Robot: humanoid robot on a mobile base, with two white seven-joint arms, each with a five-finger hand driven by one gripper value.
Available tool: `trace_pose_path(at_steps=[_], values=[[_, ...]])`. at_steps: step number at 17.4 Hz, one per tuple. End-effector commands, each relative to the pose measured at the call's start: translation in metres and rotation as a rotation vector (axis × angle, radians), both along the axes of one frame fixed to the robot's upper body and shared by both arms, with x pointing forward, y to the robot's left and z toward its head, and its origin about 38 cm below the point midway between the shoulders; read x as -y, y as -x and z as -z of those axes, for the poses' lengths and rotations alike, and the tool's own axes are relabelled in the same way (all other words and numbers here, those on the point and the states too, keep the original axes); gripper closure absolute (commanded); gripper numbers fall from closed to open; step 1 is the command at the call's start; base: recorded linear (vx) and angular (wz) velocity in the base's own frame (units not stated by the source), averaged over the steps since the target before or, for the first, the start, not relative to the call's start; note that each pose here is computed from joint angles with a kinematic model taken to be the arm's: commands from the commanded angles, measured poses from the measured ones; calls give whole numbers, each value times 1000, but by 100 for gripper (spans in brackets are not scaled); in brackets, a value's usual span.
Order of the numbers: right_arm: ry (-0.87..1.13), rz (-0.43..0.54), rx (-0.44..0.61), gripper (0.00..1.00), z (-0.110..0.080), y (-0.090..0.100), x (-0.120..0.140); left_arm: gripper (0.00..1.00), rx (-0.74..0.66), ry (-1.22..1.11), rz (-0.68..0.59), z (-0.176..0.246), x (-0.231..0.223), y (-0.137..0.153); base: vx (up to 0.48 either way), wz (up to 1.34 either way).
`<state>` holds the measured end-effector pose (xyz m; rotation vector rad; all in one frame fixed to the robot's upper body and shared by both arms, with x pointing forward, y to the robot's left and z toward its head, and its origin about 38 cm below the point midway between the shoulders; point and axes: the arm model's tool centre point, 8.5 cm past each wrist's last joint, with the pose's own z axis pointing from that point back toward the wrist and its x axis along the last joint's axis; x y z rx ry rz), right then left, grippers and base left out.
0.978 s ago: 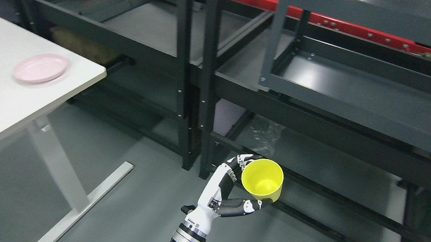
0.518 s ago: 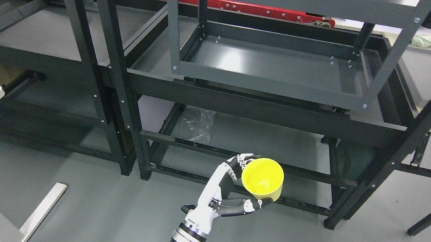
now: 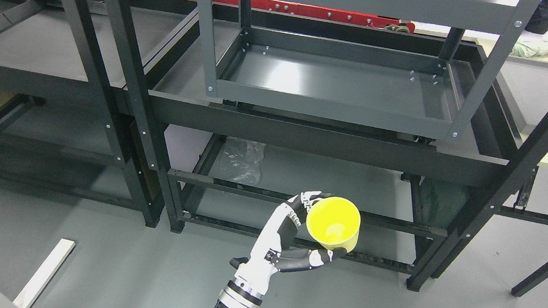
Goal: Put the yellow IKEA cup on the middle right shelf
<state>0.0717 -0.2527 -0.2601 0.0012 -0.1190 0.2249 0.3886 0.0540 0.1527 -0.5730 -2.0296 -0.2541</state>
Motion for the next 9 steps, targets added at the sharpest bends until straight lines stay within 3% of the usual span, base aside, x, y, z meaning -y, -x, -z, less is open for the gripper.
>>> trace_pose_path(at_steps=[1, 9], values=[[17, 0, -6, 1, 0, 4, 11, 99, 55, -8, -3, -21, -5, -13, 83, -157], [17, 0, -6, 1, 0, 4, 11, 99, 222, 18, -59, -99, -22, -51, 137, -261]])
